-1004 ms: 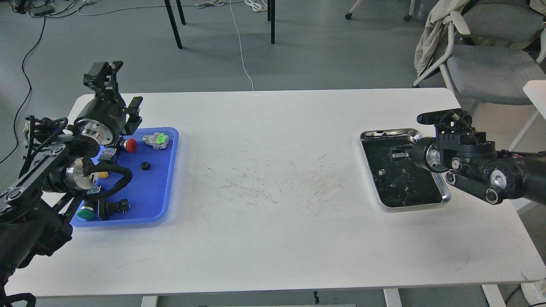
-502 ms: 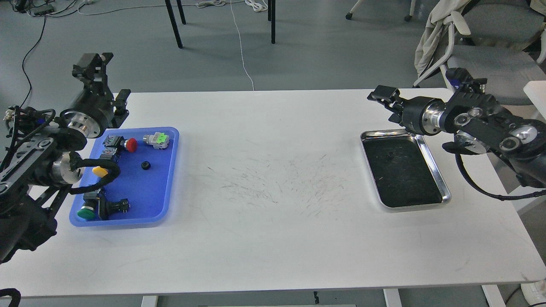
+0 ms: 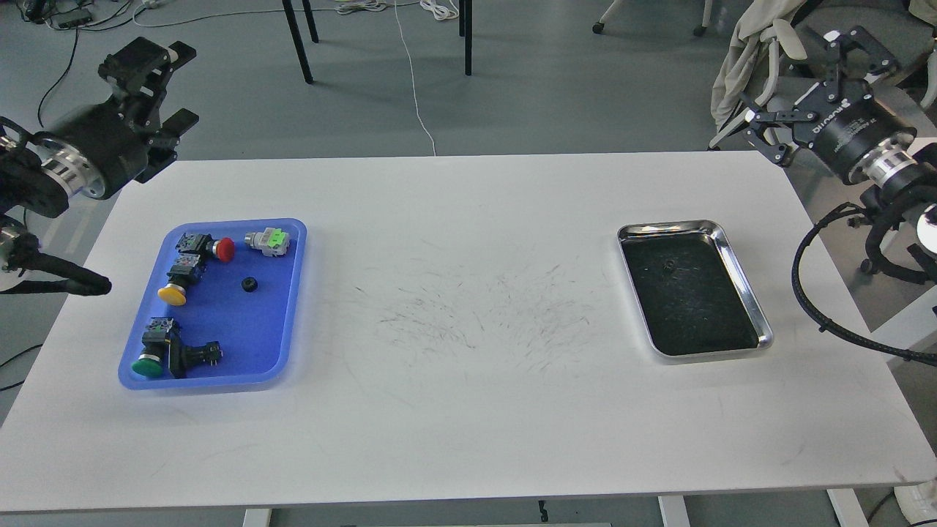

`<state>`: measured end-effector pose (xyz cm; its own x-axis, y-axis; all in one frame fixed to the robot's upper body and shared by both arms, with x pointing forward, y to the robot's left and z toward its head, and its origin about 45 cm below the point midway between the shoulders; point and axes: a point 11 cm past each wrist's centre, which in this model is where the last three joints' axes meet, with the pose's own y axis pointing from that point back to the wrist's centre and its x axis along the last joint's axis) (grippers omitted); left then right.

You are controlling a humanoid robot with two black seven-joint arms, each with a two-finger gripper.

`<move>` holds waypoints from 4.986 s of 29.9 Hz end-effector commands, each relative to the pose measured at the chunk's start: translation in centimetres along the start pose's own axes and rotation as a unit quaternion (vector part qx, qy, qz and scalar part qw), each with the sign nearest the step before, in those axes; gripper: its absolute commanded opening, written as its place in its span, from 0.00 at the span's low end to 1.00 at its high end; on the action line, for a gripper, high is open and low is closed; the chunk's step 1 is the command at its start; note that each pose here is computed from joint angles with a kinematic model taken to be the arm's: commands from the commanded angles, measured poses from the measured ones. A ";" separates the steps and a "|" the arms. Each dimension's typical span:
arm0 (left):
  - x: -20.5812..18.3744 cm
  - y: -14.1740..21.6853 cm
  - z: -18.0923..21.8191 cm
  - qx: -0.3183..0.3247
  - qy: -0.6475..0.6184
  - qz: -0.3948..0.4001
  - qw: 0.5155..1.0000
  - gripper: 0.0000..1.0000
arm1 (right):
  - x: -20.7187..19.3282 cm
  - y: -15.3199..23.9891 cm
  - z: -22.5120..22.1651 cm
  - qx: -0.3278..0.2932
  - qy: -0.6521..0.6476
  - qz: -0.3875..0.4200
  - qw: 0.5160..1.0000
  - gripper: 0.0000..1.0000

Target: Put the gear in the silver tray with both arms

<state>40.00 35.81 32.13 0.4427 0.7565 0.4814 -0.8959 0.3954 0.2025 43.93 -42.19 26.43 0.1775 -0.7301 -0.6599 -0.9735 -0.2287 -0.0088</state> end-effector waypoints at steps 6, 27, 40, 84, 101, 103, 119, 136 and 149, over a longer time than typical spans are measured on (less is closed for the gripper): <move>-5.2 0.3 -4.6 0.050 -0.318 -0.101 0.941 0.97 | 3.2 2.6 4.9 0.032 -0.112 0.035 0.993 0.95; -11.2 -0.8 -17.2 0.105 -0.423 -0.164 0.885 0.94 | 4.6 4.1 7.4 0.022 -0.123 0.059 0.990 0.96; -10.3 -1.0 -20.0 0.149 -0.420 -0.148 0.883 0.78 | 4.9 4.5 7.7 0.017 -0.121 0.063 0.990 0.96; -5.4 -4.5 -2.3 0.001 -0.512 -0.104 0.853 0.07 | 4.7 4.4 6.9 0.018 -0.112 0.059 0.992 0.96; -31.4 -12.9 7.6 -0.165 -0.412 -0.197 0.874 0.08 | 4.6 4.4 6.3 0.021 -0.107 0.056 0.992 0.96; -34.7 -12.4 7.3 -0.174 -0.411 -0.227 0.865 0.08 | 4.5 4.4 6.2 0.018 -0.105 0.054 0.993 0.96; -39.0 -11.0 -0.4 -0.118 -0.433 -0.275 0.850 0.08 | 4.2 4.3 5.6 0.022 -0.102 0.048 0.993 0.96; -39.8 -10.3 -0.5 -0.124 -0.414 -0.277 0.858 0.24 | 3.9 4.0 6.1 0.019 -0.106 0.044 0.993 0.96; -39.5 -10.4 0.5 -0.135 -0.355 -0.246 0.892 0.86 | 2.4 3.2 6.2 0.017 -0.108 0.022 0.994 0.96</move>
<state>31.63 1.55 11.16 0.5467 -0.0740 0.8340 -0.4986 0.7714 0.3953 40.05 -41.38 19.59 0.0797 -0.5873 -0.8054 -0.9874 -0.1575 0.0171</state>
